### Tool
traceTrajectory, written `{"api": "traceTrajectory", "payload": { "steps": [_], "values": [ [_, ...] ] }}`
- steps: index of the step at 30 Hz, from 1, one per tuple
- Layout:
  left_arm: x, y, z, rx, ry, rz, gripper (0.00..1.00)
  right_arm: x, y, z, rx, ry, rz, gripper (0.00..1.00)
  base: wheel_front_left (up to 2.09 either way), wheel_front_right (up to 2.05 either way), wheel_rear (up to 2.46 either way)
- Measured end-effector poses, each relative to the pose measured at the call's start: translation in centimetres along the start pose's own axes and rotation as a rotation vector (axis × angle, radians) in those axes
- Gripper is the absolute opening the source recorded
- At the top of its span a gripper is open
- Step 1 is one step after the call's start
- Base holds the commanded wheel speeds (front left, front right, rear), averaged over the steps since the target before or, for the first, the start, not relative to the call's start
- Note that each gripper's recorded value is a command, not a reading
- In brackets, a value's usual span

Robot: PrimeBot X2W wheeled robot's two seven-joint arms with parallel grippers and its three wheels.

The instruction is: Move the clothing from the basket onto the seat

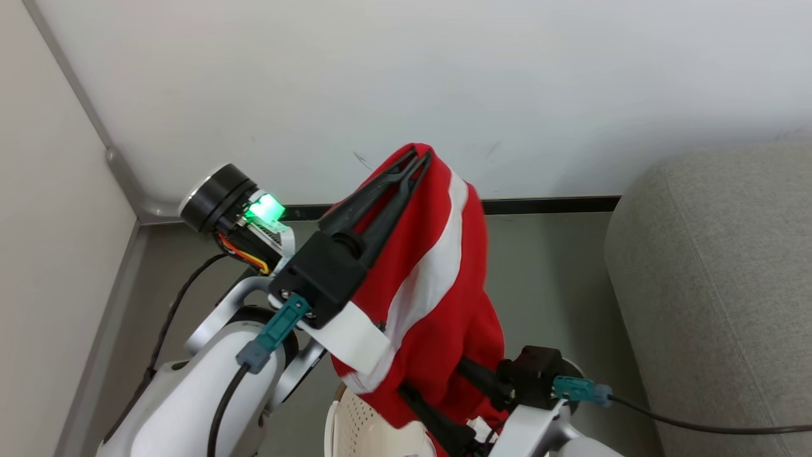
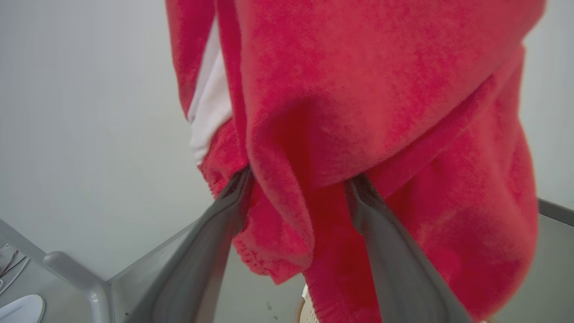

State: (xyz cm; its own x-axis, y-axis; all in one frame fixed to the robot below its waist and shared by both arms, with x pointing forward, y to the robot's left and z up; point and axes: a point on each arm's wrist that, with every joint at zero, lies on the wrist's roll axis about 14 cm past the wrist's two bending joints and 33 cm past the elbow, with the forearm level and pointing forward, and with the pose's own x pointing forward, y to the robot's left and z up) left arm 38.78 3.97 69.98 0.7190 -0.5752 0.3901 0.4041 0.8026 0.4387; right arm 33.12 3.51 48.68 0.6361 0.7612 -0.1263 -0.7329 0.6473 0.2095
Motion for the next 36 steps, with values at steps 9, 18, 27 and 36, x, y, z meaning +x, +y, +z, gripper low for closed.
{"api": "traceTrajectory", "payload": {
  "steps": [9, 18, 27, 36],
  "values": [
    [0.1, -0.6, 0.1, -0.008, 0.02, -0.014, 0.0, 2.2, 1.2, 1.1, 0.039, -0.036, 0.046, 0.33, 0.0, 0.0, 0.0],
    [0.2, 0.0, -0.1, -0.003, 0.036, -0.002, 0.0, 2.8, 0.5, 1.9, -0.013, -0.064, 0.057, 0.0, 0.0, 0.0, 0.0],
    [-0.1, 1.5, -2.6, -0.016, 0.108, 0.047, 0.0, 1.7, -1.5, 1.8, -0.044, -0.077, 0.014, 0.0, 0.0, 0.0, 0.0],
    [-1.8, 1.5, -6.8, -0.121, 0.23, 0.096, 0.0, -0.8, -6.1, 5.3, -0.07, -0.199, -0.114, 0.0, 0.0, 0.0, 0.0]
  ]
}}
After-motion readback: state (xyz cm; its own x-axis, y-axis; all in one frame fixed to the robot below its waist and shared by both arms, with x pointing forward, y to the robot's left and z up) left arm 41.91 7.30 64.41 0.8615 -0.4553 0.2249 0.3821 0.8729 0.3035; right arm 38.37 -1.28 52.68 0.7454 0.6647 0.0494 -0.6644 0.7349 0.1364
